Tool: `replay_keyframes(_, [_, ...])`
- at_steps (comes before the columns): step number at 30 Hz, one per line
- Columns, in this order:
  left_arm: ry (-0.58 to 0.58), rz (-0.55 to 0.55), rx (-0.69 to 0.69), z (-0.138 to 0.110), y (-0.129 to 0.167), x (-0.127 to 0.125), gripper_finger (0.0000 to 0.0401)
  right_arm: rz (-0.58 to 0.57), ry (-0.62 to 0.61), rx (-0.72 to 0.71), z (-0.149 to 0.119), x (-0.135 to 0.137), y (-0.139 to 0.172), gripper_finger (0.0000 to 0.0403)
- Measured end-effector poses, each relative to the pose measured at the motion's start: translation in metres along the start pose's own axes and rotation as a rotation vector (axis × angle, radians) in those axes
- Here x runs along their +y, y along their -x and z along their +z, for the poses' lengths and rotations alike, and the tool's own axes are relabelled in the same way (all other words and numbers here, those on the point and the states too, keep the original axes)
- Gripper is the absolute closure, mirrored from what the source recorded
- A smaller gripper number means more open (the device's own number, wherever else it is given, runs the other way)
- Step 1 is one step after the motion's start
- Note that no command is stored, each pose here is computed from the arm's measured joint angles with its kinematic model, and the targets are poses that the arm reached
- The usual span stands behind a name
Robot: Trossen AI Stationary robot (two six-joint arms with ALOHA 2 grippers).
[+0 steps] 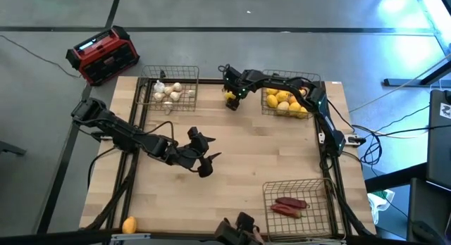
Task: Sort produce into baskets
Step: Put the top yellow lemon into the top right wire basket
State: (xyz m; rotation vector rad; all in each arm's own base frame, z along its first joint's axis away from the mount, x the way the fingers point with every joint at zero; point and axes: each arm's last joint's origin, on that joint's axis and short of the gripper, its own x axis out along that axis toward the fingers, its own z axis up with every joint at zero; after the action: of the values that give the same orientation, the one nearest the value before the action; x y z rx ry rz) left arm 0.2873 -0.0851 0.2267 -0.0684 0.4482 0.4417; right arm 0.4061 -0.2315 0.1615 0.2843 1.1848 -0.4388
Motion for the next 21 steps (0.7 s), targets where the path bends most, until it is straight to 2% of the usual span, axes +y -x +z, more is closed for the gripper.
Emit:
replay_keyframes(5, [0.003, 0.001, 0.000, 0.000, 0.000, 0.000, 0.0125, 0.015, 0.089, 0.027, -0.002, 0.019, 0.000, 0.0086])
replay_keyframes(10, [0.021, 0.001, 0.001, 0.000, 0.000, 0.000, 0.0125, -0.113, 0.130, 0.041, -0.004, 0.031, 0.005, 0.0086])
replay_keyframes(15, [0.022, 0.003, 0.001, 0.000, 0.000, 0.001, 0.0125, -0.186, 0.124, 0.009, -0.001, 0.031, 0.014, 0.0086])
replay_keyframes(21, [0.026, 0.012, 0.002, 0.001, -0.002, 0.003, 0.0125, -0.137, 0.069, -0.101, 0.010, 0.032, 0.022, 0.0086])
